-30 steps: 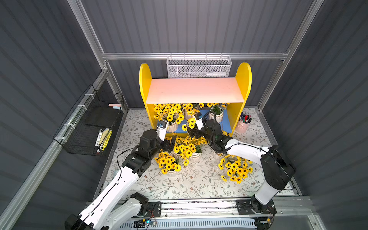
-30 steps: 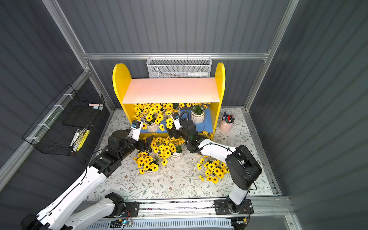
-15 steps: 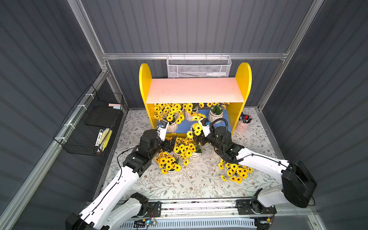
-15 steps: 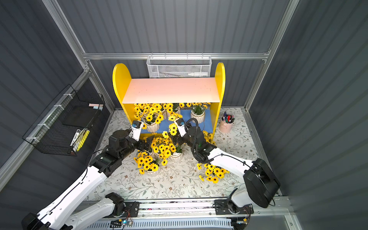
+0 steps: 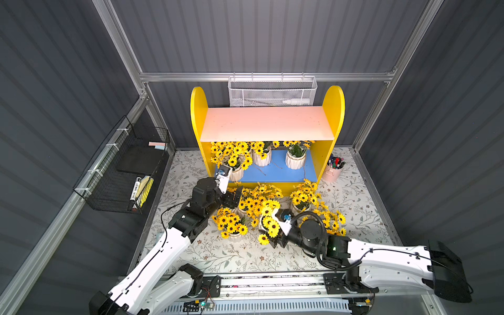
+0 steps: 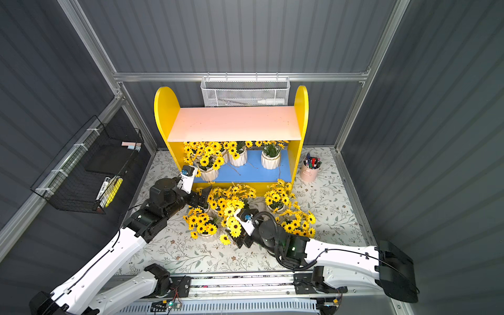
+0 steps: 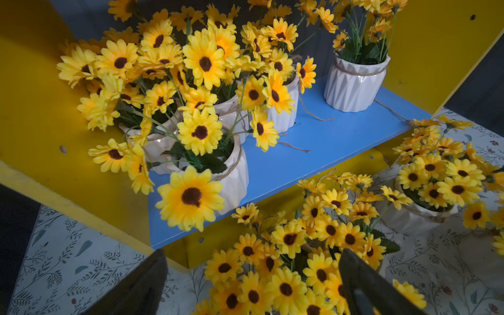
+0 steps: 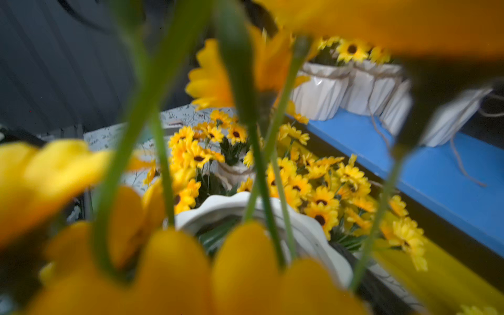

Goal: Take the sunflower pots off the shelves
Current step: Place the sunflower pot at the center of the board.

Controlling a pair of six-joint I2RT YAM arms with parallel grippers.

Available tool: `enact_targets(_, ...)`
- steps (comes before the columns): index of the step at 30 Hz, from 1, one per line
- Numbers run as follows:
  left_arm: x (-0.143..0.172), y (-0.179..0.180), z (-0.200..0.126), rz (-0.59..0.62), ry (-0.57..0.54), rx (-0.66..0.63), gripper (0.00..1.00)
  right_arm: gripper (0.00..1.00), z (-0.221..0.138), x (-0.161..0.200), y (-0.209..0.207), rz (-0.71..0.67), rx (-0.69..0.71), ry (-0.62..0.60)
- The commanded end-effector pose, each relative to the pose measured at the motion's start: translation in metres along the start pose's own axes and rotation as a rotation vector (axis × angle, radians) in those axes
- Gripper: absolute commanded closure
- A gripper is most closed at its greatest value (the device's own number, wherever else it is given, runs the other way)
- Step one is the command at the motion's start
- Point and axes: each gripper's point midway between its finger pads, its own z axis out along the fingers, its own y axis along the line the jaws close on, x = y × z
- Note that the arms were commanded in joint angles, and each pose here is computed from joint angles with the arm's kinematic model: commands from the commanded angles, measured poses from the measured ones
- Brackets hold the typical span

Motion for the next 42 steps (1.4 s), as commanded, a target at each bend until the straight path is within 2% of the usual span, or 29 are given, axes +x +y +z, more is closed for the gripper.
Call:
enact_targets(1,0.004,-0.002,-0.001,0.027,-0.002,0.002,0.01,0.76,0.008,-0.008,0.004,0.069,0.007,-0.111)
enact_targets(5,0.003,0.003,-0.002,0.039,-0.01,-0.022,0.01,0.75,0.036,0.026,0.008,0.067,0.026,-0.061)
enact_targets(9,0.003,0.004,-0.003,0.042,-0.013,-0.03,0.01,0.77,0.059,0.041,-0.011,0.061,0.179,-0.073)
enact_targets(11,0.003,0.005,-0.003,0.041,-0.014,-0.033,0.01,0.77,0.068,0.045,-0.014,0.033,0.211,-0.108)
enact_targets(20,0.002,0.006,-0.005,0.05,-0.023,-0.044,0.01,0.74,0.105,0.068,-0.003,0.02,0.186,-0.153)
enact_targets(23,0.002,0.006,-0.005,0.051,-0.022,-0.04,0.01,0.72,0.108,0.07,0.007,0.028,0.13,-0.152)
enact_targets(24,0.002,0.005,-0.005,0.05,-0.022,-0.04,0.01,0.69,0.109,0.07,0.009,0.034,0.119,-0.15)
enact_targets(25,0.002,0.005,-0.004,0.05,-0.021,-0.037,0.01,0.58,0.109,0.071,0.008,0.044,0.125,-0.148)
enact_targets(26,0.002,0.005,-0.005,0.05,-0.021,-0.036,0.01,0.32,0.107,0.071,0.005,0.057,0.14,-0.148)
enact_targets(27,0.002,0.005,-0.005,0.05,-0.021,-0.036,0.0,0.11,0.104,0.07,0.003,0.067,0.149,-0.155)
enact_targets(28,0.003,0.005,-0.004,0.05,-0.02,-0.034,0.0,0.01,0.101,0.07,0.002,0.071,0.15,-0.151)
enact_targets(33,0.002,0.002,-0.004,0.051,-0.019,-0.02,0.01,0.01,0.088,0.079,0.005,0.082,0.109,-0.036)
enact_targets(39,0.001,0.003,-0.005,0.05,-0.021,-0.022,0.01,0.01,0.077,0.087,0.009,0.078,0.072,0.036)
enact_targets(42,0.002,0.002,-0.004,0.053,-0.017,-0.022,0.01,0.01,0.068,0.105,0.01,0.086,0.061,0.135)
